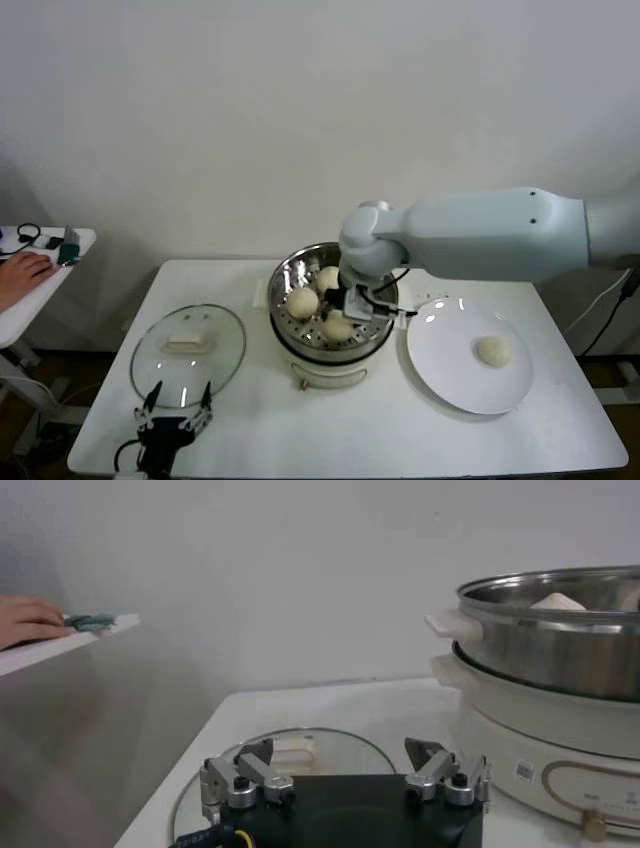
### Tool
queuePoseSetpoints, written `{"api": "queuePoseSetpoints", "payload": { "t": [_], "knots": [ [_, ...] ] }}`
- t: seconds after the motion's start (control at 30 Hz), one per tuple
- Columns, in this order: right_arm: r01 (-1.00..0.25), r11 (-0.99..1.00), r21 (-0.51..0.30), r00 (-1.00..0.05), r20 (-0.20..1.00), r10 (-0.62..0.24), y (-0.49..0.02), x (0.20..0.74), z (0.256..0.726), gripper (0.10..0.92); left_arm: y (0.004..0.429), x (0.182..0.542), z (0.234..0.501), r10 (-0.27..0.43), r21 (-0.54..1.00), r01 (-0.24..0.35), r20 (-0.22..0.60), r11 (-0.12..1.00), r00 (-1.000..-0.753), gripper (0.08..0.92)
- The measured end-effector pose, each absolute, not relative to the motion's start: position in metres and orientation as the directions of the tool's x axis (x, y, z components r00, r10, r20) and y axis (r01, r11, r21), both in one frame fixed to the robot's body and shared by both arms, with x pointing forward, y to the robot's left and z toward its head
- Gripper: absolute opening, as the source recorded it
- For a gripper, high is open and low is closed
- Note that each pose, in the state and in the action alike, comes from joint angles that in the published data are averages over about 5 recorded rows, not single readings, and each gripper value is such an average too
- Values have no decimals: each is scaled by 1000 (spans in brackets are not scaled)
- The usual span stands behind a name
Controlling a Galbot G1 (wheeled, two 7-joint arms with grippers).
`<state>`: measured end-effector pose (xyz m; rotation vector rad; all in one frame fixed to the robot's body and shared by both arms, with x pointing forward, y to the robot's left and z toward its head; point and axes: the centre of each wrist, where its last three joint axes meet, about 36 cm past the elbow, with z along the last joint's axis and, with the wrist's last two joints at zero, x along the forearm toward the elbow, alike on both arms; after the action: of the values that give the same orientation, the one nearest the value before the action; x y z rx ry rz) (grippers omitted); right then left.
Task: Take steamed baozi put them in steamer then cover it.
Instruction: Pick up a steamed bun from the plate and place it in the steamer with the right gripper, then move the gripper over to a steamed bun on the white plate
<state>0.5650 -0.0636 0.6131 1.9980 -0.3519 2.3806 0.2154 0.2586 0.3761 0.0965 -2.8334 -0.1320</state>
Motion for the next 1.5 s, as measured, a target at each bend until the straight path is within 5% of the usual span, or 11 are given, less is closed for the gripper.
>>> {"api": "queuePoseSetpoints", "payload": {
  "t": [0.4,0.67,0.9,1.5],
  "knots": [
    [-145,-976,-161,-175,975,-135,-58,568,586,644,258,214,375,-84,104,-56,293,993,-953,823],
    [-146,-971,-192,-179,970,-164,-59,570,589,803,258,214,376,-87,106,-59,288,993,-954,823],
    [-196,-961,-193,-184,970,-158,-78,578,611,822,257,216,376,-90,109,-61,282,992,-955,823],
    [-805,-547,-227,-206,973,-101,-276,618,694,823,253,227,372,-86,94,-62,280,994,-956,823]
  ]
}}
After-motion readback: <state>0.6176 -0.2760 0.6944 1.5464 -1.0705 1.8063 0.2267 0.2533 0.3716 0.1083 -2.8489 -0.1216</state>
